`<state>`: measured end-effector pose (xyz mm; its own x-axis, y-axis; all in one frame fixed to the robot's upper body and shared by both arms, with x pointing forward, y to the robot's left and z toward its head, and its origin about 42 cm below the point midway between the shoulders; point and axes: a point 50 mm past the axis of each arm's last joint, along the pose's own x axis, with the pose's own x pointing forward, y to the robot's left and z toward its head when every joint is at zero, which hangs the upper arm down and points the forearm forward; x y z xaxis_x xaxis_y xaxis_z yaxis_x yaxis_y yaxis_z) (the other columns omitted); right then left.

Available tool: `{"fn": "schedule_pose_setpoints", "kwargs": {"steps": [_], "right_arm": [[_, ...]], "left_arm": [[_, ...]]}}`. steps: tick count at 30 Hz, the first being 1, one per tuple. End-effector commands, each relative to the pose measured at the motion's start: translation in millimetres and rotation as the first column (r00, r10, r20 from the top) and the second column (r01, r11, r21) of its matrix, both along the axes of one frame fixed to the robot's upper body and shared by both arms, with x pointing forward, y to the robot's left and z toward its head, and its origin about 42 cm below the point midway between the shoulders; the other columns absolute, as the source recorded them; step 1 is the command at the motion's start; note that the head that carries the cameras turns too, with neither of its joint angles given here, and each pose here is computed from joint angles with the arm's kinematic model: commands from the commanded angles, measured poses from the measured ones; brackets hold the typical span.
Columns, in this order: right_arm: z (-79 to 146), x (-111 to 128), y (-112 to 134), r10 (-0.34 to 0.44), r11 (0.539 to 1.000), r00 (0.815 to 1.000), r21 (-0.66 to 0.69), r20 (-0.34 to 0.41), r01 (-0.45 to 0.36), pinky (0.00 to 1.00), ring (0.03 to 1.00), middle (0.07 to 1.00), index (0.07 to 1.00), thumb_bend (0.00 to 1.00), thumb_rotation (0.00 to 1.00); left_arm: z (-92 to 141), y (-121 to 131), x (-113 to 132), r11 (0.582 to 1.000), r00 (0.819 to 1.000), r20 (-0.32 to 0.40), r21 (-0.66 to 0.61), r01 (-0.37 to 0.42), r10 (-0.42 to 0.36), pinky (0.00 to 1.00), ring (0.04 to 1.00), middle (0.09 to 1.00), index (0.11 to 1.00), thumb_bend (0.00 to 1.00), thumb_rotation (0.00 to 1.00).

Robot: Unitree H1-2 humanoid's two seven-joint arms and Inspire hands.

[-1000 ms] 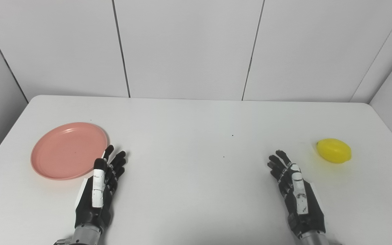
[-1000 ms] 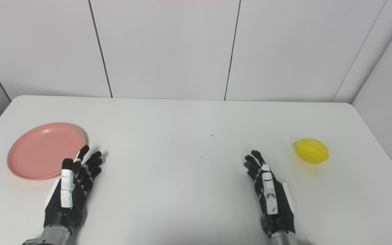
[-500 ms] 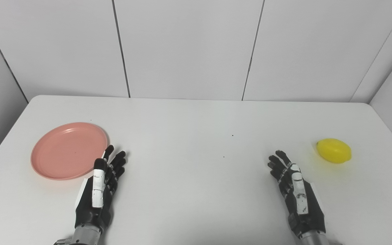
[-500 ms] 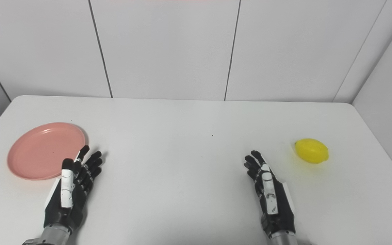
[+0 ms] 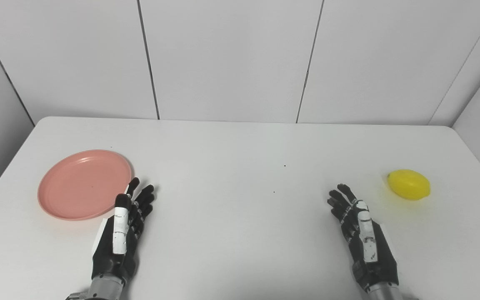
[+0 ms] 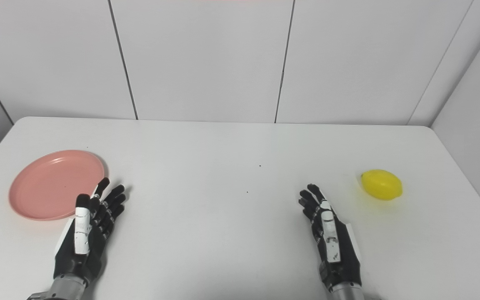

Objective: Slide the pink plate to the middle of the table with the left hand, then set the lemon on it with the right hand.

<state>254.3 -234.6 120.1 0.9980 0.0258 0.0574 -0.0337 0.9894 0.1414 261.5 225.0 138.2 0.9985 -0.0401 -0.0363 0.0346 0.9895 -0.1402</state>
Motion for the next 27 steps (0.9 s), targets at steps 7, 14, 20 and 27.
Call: {"fn": "schedule_pose_setpoints", "kwargs": {"steps": [7,14,20,27], "right_arm": [[3.6,3.1,0.8,0.017,1.0,1.0,-0.005,-0.005,-0.017,0.95,0.89,0.876,0.898,0.67,1.0],[1.9,2.8,0.4,0.019,1.0,1.0,0.0,-0.003,-0.019,0.96,0.896,0.882,0.9,0.66,1.0],[-4.6,3.5,-6.7,0.027,1.0,1.0,-0.009,-0.007,-0.028,0.97,0.904,0.888,0.904,0.67,1.0],[-9.6,3.4,-17.0,0.034,0.999,0.999,-0.012,-0.012,-0.035,0.96,0.912,0.901,0.914,0.67,1.0]], "left_arm": [[0.7,-1.5,2.6,1.0,1.0,-0.001,0.003,0.016,-0.016,0.97,0.939,0.915,0.96,0.85,1.0],[-0.4,-1.8,1.9,1.0,1.0,-0.002,0.005,0.013,-0.013,0.96,0.934,0.911,0.958,0.85,1.0],[-8.4,-7.1,3.6,1.0,1.0,-0.01,-0.001,0.024,-0.024,0.99,0.938,0.919,0.965,0.87,1.0],[-15.3,-17.1,3.9,1.0,1.0,-0.007,-0.002,0.011,-0.011,0.94,0.918,0.9,0.949,0.84,1.0]]}}
